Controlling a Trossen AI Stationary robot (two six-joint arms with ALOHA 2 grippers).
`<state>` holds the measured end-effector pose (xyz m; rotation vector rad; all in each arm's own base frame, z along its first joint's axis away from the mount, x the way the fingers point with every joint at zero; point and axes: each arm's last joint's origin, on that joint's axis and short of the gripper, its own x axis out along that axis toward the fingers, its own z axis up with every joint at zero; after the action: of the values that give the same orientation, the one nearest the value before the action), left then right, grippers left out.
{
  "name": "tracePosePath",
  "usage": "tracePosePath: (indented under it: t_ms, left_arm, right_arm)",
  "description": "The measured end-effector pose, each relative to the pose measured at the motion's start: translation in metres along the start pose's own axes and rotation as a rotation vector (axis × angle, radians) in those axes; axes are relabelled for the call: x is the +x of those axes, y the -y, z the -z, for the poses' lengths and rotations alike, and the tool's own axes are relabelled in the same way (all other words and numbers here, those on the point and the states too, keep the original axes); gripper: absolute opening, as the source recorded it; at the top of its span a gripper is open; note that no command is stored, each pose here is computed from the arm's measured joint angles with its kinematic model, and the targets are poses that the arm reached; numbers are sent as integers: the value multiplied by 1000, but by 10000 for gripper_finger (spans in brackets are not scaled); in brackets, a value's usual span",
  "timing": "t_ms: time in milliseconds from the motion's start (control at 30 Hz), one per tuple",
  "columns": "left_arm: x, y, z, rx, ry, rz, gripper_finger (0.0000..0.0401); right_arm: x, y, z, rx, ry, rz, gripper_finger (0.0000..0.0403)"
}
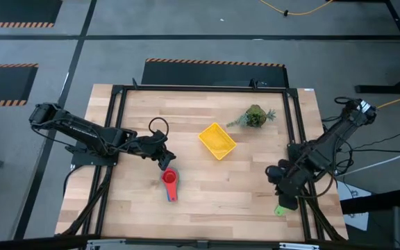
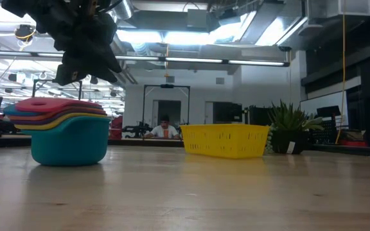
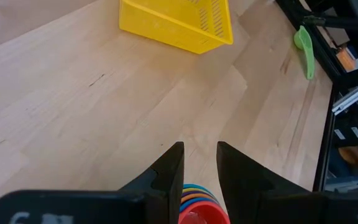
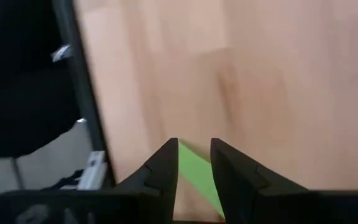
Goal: Nest measuring cups in basket
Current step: Stack the green measuring cup on top of the red measuring cup
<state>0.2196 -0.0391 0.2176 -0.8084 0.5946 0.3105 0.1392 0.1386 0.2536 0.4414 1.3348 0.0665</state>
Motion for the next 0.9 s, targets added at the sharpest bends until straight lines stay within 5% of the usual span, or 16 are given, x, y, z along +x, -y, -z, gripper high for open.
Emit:
tracePosePath:
  t_ms: [267,700,900]
  left_arm:
    - [0,0,0,0,0,0,89]
    - [0,0,0,17,0,0,89]
    - [0,0,0,18,0,0,89]
  right_arm:
    - [-1,11,15,44,-32,178,99]
    - [-12,11,34,47,-44,173,99]
    - [-36,32,48,111,5,208,99]
